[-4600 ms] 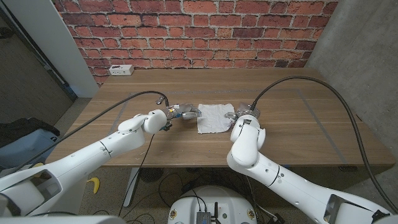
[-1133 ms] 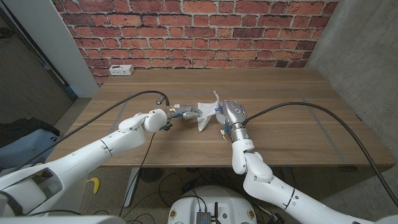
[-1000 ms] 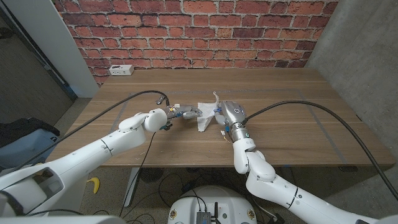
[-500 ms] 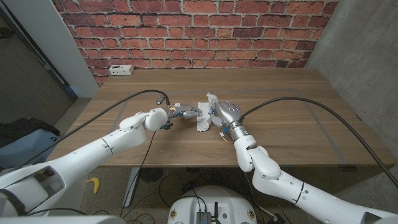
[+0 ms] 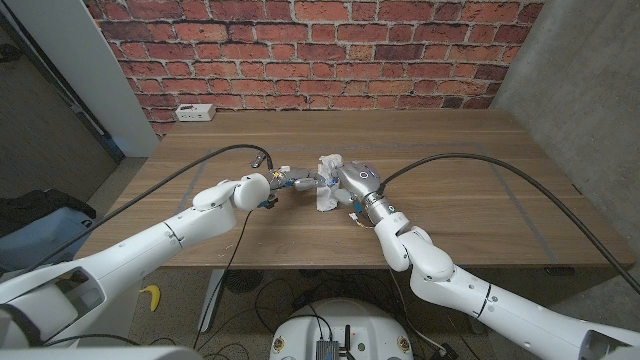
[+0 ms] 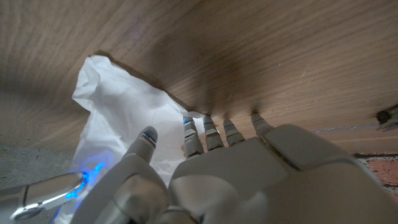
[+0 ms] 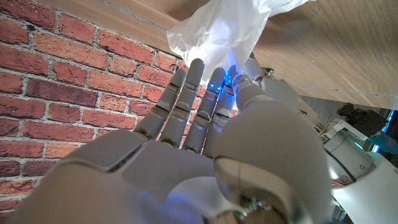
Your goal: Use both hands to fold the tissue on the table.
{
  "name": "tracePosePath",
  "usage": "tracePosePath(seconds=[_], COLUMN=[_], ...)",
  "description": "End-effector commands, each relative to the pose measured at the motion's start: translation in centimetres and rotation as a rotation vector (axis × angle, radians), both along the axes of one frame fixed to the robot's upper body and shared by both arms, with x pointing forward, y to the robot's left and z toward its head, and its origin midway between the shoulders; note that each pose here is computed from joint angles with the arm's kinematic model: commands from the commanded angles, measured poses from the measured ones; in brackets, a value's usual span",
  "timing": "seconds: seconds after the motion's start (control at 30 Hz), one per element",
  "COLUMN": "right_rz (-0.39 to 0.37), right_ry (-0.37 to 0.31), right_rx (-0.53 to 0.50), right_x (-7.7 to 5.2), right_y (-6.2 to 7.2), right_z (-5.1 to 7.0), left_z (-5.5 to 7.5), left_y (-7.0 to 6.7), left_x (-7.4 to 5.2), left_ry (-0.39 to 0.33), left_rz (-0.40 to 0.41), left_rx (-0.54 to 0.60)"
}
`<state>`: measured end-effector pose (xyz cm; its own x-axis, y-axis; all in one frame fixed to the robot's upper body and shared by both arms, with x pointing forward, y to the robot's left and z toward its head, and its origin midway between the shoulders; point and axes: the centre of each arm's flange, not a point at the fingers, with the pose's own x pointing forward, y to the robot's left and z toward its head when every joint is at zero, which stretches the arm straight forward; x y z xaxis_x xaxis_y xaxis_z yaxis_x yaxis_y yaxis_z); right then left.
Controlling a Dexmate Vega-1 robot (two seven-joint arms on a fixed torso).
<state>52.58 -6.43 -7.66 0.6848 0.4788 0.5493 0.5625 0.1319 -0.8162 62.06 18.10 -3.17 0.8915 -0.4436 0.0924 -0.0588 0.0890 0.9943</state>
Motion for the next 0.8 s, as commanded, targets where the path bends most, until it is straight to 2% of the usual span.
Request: tracePosePath(seconds=[0.03, 0.33, 0.63, 0.8], right_rz=[-0.002, -0.035, -0.066, -0.095], right_ry=[0.063, 0.133, 0.174, 0.204], right_rx=[-0.120, -0.186, -0.226, -0.246], right_x=[0.5, 0.9, 1.2, 1.6], right_y=[0.9, 1.6, 2.1, 2.2], right_z=[0.2, 0.5, 0.6, 0.4], left_z=[0.0, 1.0, 1.9, 2.4], left_y=[0.5, 1.8, 3.2, 3.9], left_x=[-0.5, -2.1, -3.2, -4.1], left_ry=[-0.010, -0.077, -0.133, -0.204], left_rz=[0.007, 0.036, 0.081, 0.117], left_rx=[-0.027, -0.075, -0.104, -0.128])
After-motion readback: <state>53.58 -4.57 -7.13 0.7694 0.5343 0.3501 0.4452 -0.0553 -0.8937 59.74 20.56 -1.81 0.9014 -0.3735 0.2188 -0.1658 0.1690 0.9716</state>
